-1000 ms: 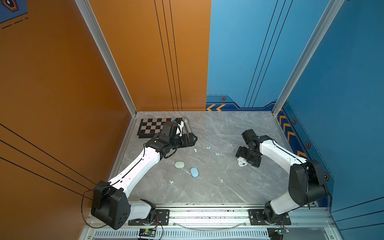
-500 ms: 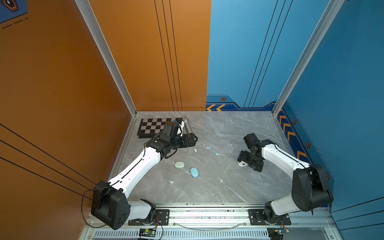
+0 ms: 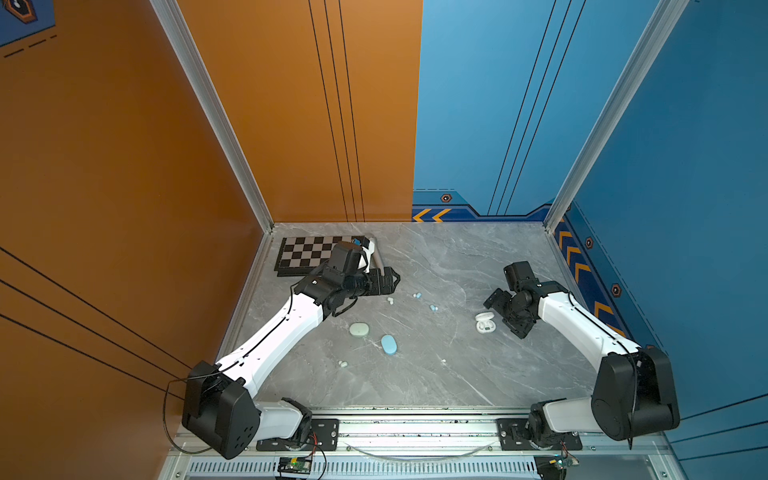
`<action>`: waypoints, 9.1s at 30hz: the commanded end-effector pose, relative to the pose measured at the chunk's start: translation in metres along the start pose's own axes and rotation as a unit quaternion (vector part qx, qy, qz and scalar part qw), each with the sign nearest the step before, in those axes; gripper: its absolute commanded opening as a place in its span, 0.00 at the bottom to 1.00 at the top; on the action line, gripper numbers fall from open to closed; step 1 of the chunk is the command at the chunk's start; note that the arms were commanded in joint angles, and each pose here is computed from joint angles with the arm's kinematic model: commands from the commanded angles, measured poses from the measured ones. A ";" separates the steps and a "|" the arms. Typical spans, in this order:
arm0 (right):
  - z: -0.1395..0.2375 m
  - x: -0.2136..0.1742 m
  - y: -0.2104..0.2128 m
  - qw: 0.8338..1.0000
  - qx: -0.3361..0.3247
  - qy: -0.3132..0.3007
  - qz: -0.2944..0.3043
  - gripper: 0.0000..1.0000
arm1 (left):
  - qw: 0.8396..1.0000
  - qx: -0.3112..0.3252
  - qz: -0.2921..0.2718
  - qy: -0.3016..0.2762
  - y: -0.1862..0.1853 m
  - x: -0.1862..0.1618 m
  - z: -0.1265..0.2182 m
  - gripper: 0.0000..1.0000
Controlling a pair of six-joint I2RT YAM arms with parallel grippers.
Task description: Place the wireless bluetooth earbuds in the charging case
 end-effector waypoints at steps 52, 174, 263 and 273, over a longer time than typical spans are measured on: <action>-0.047 -0.283 0.305 0.527 0.300 0.013 0.795 0.81 | 0.975 0.030 -0.049 -0.216 0.022 -0.012 0.146 0.98; 0.175 -0.023 0.309 0.792 0.605 0.072 0.042 0.59 | 0.939 -0.115 -0.233 -0.224 -0.087 0.100 -0.031 0.10; 0.152 -0.188 0.236 0.307 0.352 -0.298 0.832 0.50 | 0.923 -0.348 -0.016 0.164 -0.065 -0.037 0.039 0.08; 0.153 -0.175 0.227 0.313 0.338 -0.306 0.833 0.52 | 0.923 -0.347 -0.015 0.164 -0.065 -0.036 0.039 0.08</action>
Point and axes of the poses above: each gripper's point midway between its finger pads, its own z axis back along the fingers, its own y axis along the line the jaws close on, x = y × z, the point moved 1 cm from there along z, back along the fingers, and after that the axes turned 3 degrees about z, right-handed, at the moved point
